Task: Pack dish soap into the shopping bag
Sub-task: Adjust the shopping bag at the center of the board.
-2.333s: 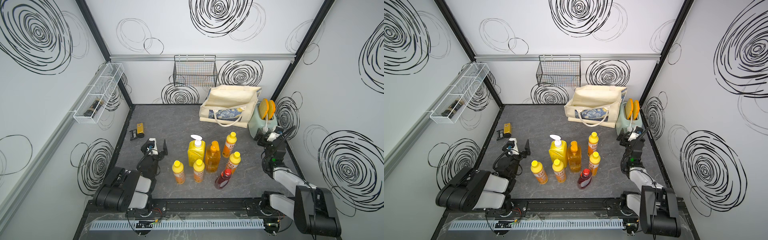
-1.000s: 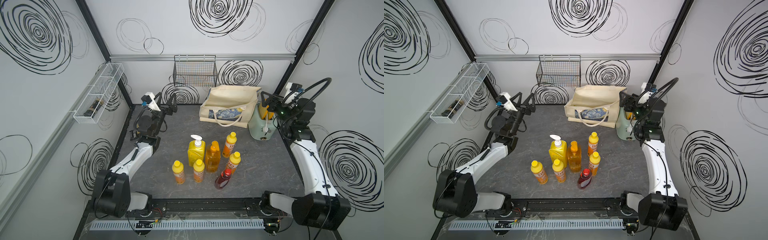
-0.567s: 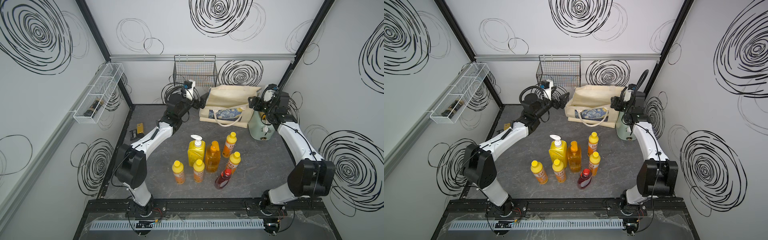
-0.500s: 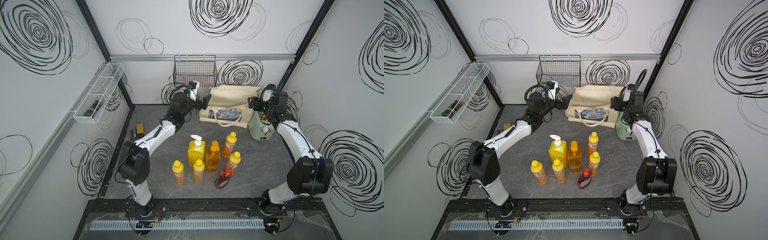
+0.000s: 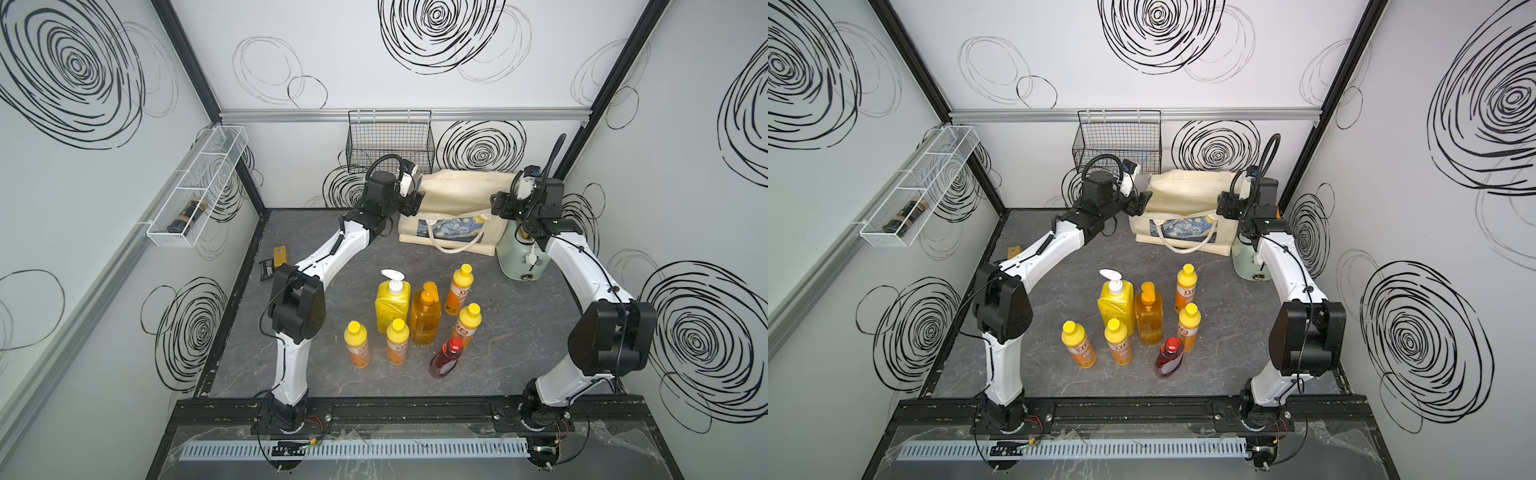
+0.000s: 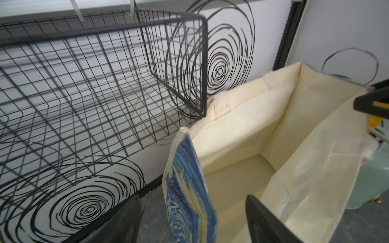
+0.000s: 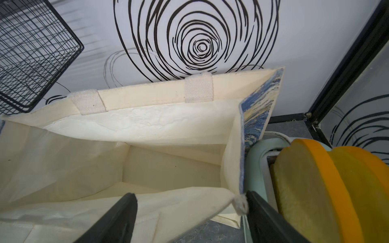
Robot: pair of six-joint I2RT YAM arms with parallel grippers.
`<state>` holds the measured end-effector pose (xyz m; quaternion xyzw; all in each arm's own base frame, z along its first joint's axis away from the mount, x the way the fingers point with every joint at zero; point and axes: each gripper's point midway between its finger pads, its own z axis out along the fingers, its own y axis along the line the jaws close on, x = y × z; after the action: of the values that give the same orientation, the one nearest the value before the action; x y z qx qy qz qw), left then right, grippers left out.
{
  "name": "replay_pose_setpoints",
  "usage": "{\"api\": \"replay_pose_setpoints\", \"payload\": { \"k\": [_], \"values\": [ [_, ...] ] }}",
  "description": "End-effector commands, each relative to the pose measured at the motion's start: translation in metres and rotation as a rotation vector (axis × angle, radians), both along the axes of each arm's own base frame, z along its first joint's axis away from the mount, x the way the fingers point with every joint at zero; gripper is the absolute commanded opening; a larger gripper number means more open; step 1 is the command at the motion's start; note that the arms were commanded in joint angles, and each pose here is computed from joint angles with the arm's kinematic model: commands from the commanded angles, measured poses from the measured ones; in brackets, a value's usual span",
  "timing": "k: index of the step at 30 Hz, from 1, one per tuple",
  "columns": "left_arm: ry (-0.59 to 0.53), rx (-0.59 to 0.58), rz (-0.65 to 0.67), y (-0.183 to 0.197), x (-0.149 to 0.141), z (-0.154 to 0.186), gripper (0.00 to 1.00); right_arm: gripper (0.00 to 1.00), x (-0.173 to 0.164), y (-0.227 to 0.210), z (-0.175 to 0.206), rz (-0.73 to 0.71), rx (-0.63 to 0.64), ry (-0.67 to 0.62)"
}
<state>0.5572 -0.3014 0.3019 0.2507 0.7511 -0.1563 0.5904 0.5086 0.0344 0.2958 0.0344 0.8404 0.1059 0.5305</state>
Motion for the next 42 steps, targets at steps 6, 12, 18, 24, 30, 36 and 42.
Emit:
{"api": "replay_pose_setpoints", "payload": {
  "k": [6,12,18,24,30,36,42],
  "values": [
    [0.030,-0.003,0.066,0.007,0.007,-0.003,0.36,0.85,-0.004,0.008,0.044,0.051,-0.041,-0.040],
    [0.074,-0.024,0.125,0.019,0.001,0.007,0.10,0.85,-0.008,0.013,0.054,0.070,-0.083,-0.031],
    [0.138,-0.073,0.165,0.049,-0.028,0.024,0.05,0.85,-0.015,0.017,0.046,0.101,-0.082,-0.016],
    [0.188,-0.149,0.220,0.089,-0.061,0.021,0.00,0.85,-0.016,0.033,0.043,0.157,-0.083,0.008],
    [0.247,-0.113,0.243,0.118,-0.083,0.003,0.00,0.86,-0.012,0.059,0.034,0.214,-0.084,0.038],
    [0.286,-0.093,0.243,0.130,-0.095,-0.011,0.01,0.89,-0.001,0.089,0.019,0.253,-0.117,0.107],
    [0.286,-0.148,0.210,0.121,-0.097,-0.003,0.02,0.83,0.012,0.105,-0.011,0.252,-0.155,0.209]
  ]
}}
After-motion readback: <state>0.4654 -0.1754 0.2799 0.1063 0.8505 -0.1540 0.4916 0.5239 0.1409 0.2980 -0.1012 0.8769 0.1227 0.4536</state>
